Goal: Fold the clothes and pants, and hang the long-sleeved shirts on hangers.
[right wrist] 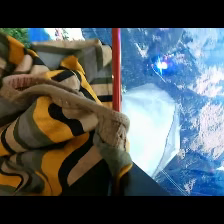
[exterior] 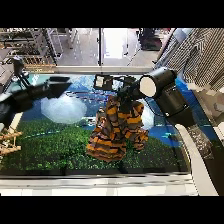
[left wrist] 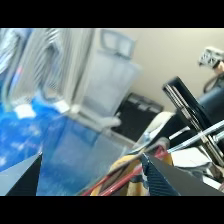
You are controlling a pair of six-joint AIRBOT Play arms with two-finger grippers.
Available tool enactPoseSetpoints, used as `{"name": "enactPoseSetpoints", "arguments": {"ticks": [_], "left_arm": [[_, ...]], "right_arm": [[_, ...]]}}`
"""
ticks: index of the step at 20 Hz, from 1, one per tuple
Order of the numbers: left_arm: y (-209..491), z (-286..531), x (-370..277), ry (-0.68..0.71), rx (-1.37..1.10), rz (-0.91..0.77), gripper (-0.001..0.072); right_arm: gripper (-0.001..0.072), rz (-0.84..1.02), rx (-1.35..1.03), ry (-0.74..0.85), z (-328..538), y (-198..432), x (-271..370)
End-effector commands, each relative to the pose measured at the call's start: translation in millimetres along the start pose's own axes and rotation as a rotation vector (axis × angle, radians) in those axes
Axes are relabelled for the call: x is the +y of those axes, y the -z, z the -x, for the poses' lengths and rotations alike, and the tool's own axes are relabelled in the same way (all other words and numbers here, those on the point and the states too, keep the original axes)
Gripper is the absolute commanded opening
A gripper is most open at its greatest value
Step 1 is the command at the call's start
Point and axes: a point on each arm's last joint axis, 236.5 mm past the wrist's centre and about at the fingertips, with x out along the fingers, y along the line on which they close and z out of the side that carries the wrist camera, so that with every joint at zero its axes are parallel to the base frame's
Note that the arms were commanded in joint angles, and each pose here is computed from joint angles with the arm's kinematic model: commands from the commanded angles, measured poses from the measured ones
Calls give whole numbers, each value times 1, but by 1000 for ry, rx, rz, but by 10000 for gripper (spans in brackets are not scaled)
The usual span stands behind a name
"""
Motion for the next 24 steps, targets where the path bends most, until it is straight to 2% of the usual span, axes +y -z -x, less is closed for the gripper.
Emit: {"name": "enactPoseSetpoints", "arguments": {"ticks": [1, 4, 6, 8, 11, 14, 17, 20, 24], "left_arm": [[-27, 26, 19, -184, 96, 148, 715], [-42, 65, 23, -408, 133, 351, 712], [-23, 88, 14, -540, 225, 492, 711], [15, 92, -5, -572, 381, 613, 712], [71, 57, -30, -458, 493, 750, 711], [110, 5, -32, -382, 412, 895, 711], [121, -49, -26, -270, 279, 1084, 711], [113, -88, -27, -76, 151, 1214, 701], [133, -112, -40, -14, 253, 1192, 700]], "right_arm": [[15, -106, 9, 13, 0, 10, -9], [15, -305, 4, 81, 3, 32, -39], [15, -403, -18, 141, 11, 42, -61], [15, -439, -75, 226, 32, 41, -85], [15, -362, -160, 336, 76, 27, -104], [15, -280, -210, 378, 119, 18, -100], [15, -153, -262, 314, 144, 3, -72], [15, -139, -226, 210, 140, 9, -46], [15, -135, -206, 172, 135, 13, -37]]}}
